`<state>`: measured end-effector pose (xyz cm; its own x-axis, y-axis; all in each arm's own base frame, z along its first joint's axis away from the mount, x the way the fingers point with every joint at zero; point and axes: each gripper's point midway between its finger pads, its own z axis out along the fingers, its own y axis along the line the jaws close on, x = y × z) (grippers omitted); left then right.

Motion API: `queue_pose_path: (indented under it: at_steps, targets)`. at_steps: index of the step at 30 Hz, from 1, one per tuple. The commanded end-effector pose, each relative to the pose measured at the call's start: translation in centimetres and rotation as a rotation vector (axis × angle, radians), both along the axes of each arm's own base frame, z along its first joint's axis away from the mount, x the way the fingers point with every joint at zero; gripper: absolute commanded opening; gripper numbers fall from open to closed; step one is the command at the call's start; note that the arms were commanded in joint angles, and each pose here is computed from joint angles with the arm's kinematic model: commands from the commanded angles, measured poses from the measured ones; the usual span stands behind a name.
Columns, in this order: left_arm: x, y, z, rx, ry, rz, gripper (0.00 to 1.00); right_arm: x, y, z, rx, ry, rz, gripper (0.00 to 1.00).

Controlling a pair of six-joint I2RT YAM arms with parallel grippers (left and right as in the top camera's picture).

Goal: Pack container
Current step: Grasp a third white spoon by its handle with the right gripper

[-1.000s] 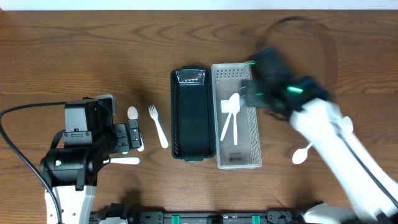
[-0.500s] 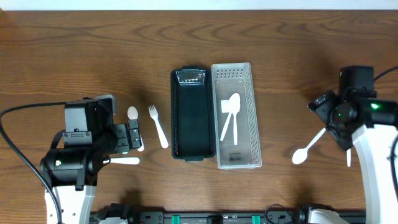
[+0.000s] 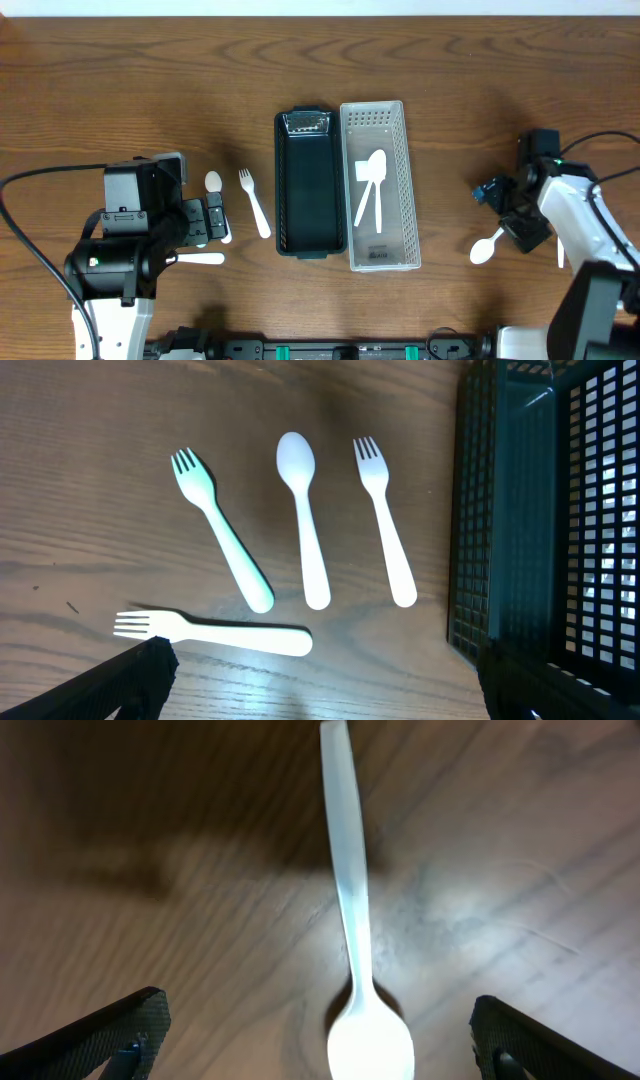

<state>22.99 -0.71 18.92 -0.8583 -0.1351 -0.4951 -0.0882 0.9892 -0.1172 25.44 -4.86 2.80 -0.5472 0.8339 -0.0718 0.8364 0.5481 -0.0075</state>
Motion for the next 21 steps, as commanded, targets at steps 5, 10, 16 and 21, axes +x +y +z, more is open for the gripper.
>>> queue_pose_path:
  at_steps: [5, 10, 16, 21]
  targets:
    - [0.2, 0.1, 0.6, -0.004, -0.014, 0.008, 0.98, -0.4, 0.2, -2.7, 0.028, 0.060, 0.042, 0.99]
    - [0.2, 0.1, 0.6, -0.004, -0.014, 0.008, 0.98, -0.6, 0.3, -3.8, 0.036, 0.088, 0.055, 0.99]
    - [0.2, 0.1, 0.6, -0.004, -0.014, 0.008, 0.98, -0.8, 0.4, -4.6, 0.045, 0.115, 0.056, 0.99]
    - [0.2, 0.1, 0.6, -0.004, -0.014, 0.008, 0.98, -1.0, 0.5, -4.7, 0.051, 0.122, 0.055, 0.87]
